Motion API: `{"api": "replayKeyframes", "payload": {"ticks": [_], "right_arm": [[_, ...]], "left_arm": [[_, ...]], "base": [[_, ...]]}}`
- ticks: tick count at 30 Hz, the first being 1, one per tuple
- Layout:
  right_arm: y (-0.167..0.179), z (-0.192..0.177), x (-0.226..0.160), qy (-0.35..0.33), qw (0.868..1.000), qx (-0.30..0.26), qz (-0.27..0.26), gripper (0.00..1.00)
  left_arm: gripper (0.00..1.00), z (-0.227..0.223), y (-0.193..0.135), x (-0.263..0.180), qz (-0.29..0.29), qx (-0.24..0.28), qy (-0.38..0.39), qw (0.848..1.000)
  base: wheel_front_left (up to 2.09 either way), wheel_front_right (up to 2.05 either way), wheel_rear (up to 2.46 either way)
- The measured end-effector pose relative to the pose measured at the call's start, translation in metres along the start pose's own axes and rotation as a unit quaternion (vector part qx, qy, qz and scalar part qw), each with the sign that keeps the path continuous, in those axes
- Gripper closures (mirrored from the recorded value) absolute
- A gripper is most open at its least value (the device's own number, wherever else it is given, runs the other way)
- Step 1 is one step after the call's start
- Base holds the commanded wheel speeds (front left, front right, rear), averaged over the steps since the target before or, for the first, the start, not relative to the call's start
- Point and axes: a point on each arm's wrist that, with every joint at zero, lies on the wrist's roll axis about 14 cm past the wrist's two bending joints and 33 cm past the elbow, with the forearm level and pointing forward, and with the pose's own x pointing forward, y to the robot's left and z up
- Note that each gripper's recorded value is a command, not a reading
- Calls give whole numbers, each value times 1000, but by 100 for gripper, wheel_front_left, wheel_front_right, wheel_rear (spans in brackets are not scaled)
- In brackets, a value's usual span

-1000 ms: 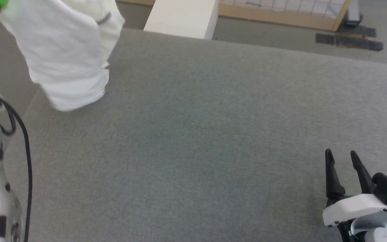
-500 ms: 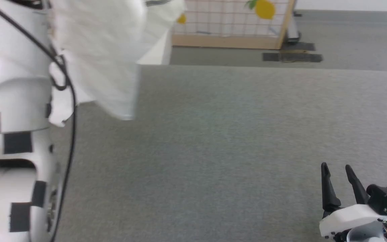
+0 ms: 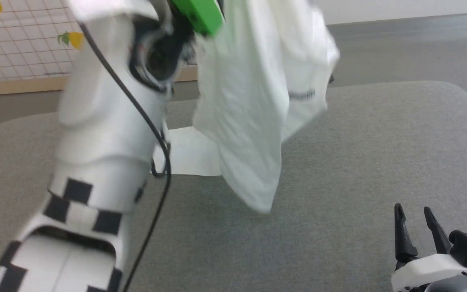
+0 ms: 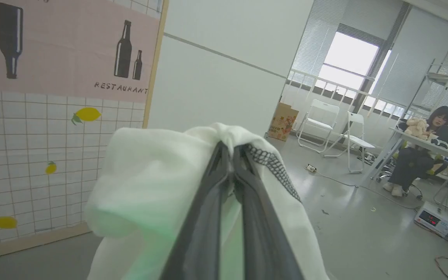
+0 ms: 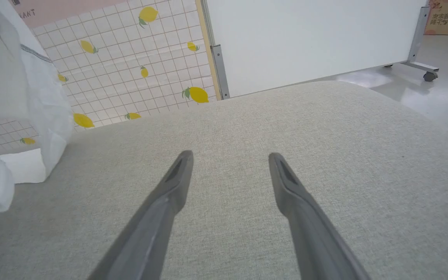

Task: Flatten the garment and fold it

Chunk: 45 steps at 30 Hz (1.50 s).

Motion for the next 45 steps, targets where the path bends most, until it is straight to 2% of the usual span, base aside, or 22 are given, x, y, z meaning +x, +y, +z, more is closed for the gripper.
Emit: {"api": "replayKeyframes", "payload": {"ticks": [3, 6, 10, 14, 19, 21, 24, 26, 27, 28, 31, 34, 38, 42, 45], "right_arm": [[-4, 0, -2, 2, 1000, -1, -6, 0], [-5, -2, -2, 5, 1000, -2, -8, 0], [-7, -5, -2, 11, 1000, -3, -11, 0], [-10, -8, -3, 18, 1000, -4, -16, 0], [-11, -11, -2, 22, 1000, -4, -18, 0], [-10, -11, -2, 22, 1000, -4, -17, 0], [-9, -11, 0, 22, 1000, -3, -14, 0], [-6, -11, 2, 21, 1000, -3, -10, 0], [-4, -11, 2, 21, 1000, -3, -7, 0], [-2, -10, 4, 20, 1000, -3, -3, 0], [4, -7, 5, 15, 1000, -2, 5, 0], [7, -7, 3, 14, 1000, -1, 12, 0], [14, -5, 1, 10, 1000, -1, 23, 0], [24, 1, 3, 2, 999, 0, 38, 0], [32, 7, 6, -6, 999, 0, 51, 0]], "left_arm": [[100, -60, -4, -7, -10, -33, 54, 998], [100, -136, -4, -27, -5, -62, 128, 990], [100, -219, 2, -60, 16, -61, 227, 972], [100, -291, 13, -105, 42, -43, 332, 941], [100, -355, 21, -175, 76, -52, 462, 882], [100, -368, 20, -195, 83, -57, 493, 864], [100, -369, 20, -203, 92, -79, 501, 857], [100, -365, 20, -203, 100, -102, 496, 856], [67, -363, 20, -203, 103, -111, 494, 856], [0, -359, 20, -201, 107, -122, 488, 858], [0, -343, 17, -193, 109, -154, 467, 864], [0, -318, 17, -181, 107, -175, 435, 877], [0, -262, 35, -164, 125, -203, 349, 906], [0, -178, 72, -156, 166, -174, 196, 951], [0, -123, 100, -167, 203, -121, 88, 968]], "base": [[0, 0, 0], [0, 0, 0], [0, 0, 0], [0, 0, 0], [0, 0, 0], [0, 0, 0], [0, 0, 0], [0, 0, 0], [0, 0, 0], [0, 0, 0], [0, 0, 0], [0, 0, 0], [0, 0, 0], [0, 0, 0], [0, 0, 0]]}}
